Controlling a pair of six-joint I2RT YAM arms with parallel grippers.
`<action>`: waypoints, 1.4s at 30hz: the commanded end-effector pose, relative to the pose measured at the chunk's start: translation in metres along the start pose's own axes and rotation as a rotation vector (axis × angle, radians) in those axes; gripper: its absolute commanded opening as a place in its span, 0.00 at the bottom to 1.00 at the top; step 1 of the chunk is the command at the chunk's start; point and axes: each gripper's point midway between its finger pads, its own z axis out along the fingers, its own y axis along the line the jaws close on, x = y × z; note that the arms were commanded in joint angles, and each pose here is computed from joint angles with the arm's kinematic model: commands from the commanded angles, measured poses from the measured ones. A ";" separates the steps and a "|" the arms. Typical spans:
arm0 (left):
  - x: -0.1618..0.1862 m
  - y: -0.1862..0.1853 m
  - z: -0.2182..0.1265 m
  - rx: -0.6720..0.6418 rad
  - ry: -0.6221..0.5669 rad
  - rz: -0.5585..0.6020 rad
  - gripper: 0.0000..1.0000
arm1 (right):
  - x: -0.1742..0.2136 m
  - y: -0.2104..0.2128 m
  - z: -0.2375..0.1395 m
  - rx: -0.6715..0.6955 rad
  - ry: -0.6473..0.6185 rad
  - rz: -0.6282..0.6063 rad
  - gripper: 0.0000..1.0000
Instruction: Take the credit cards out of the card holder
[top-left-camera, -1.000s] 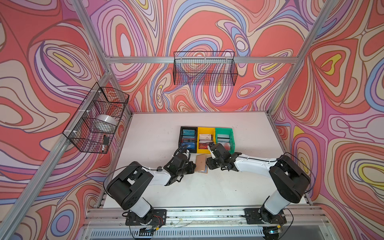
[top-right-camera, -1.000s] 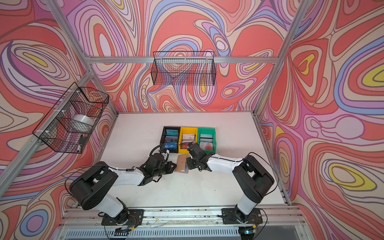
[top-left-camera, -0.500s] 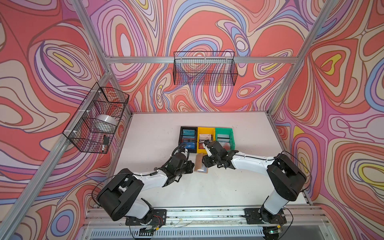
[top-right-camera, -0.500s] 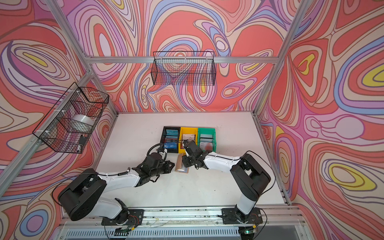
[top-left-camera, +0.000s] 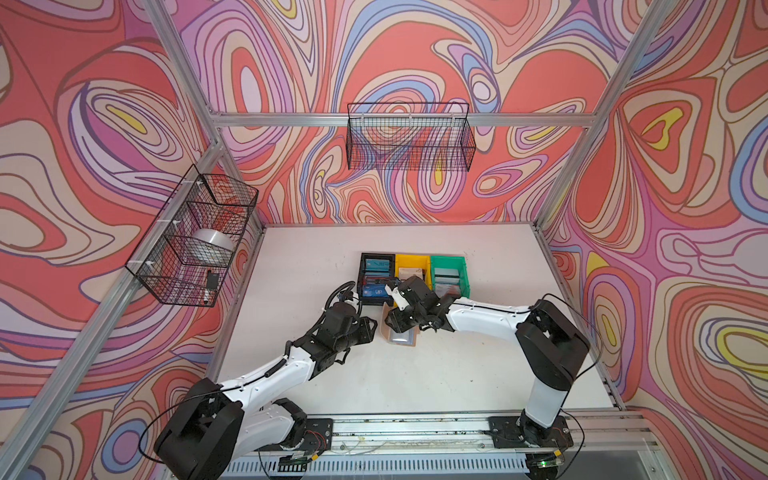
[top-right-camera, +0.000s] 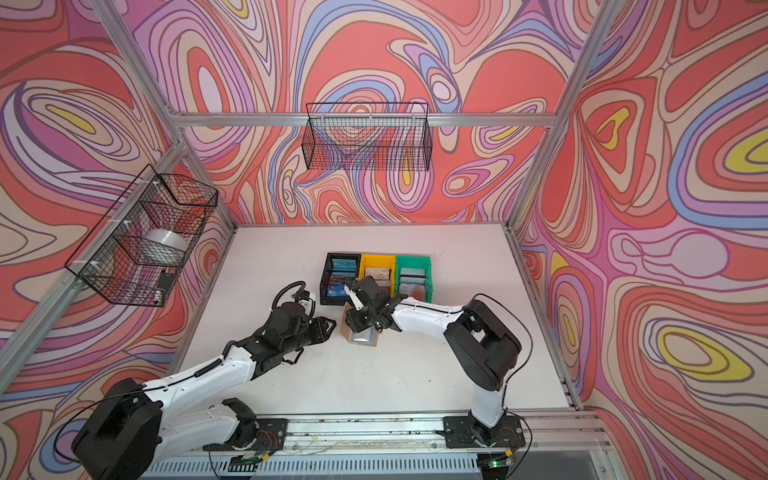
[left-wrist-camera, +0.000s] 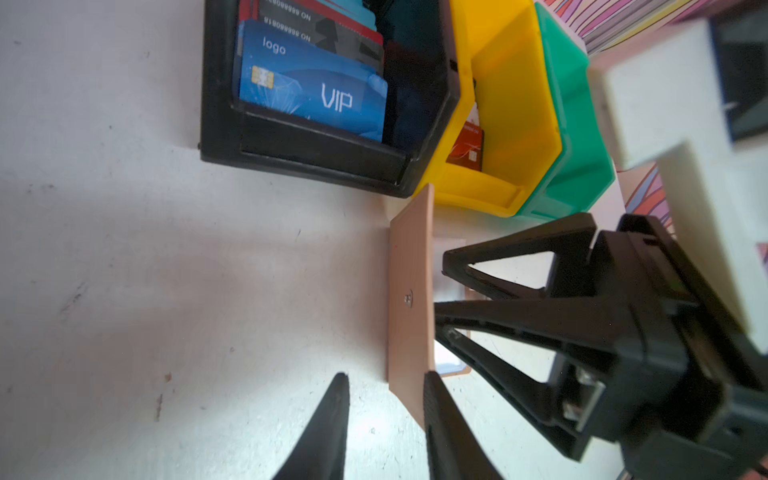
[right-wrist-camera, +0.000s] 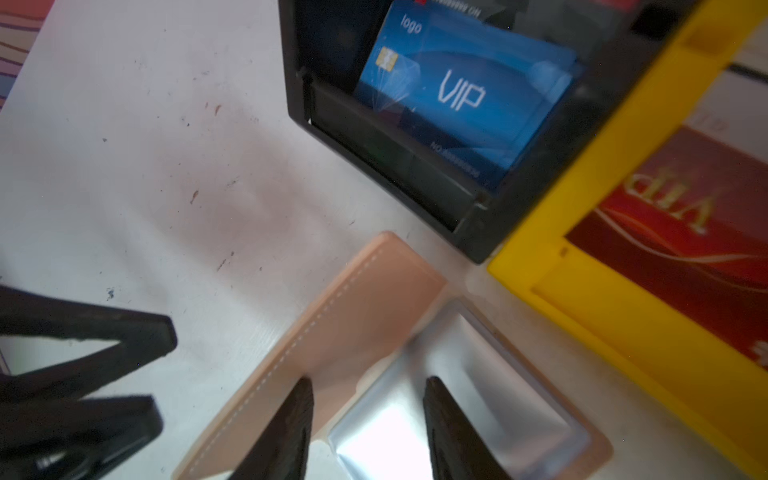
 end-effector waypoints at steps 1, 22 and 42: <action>-0.002 0.004 -0.004 -0.026 0.005 -0.006 0.34 | 0.012 0.010 0.017 -0.045 0.075 0.002 0.47; -0.024 -0.030 0.038 0.059 0.029 -0.021 0.22 | 0.007 0.005 -0.041 0.020 -0.031 0.032 0.47; -0.024 -0.027 0.035 0.030 0.045 -0.006 0.17 | 0.027 -0.023 -0.033 0.135 0.012 0.096 0.42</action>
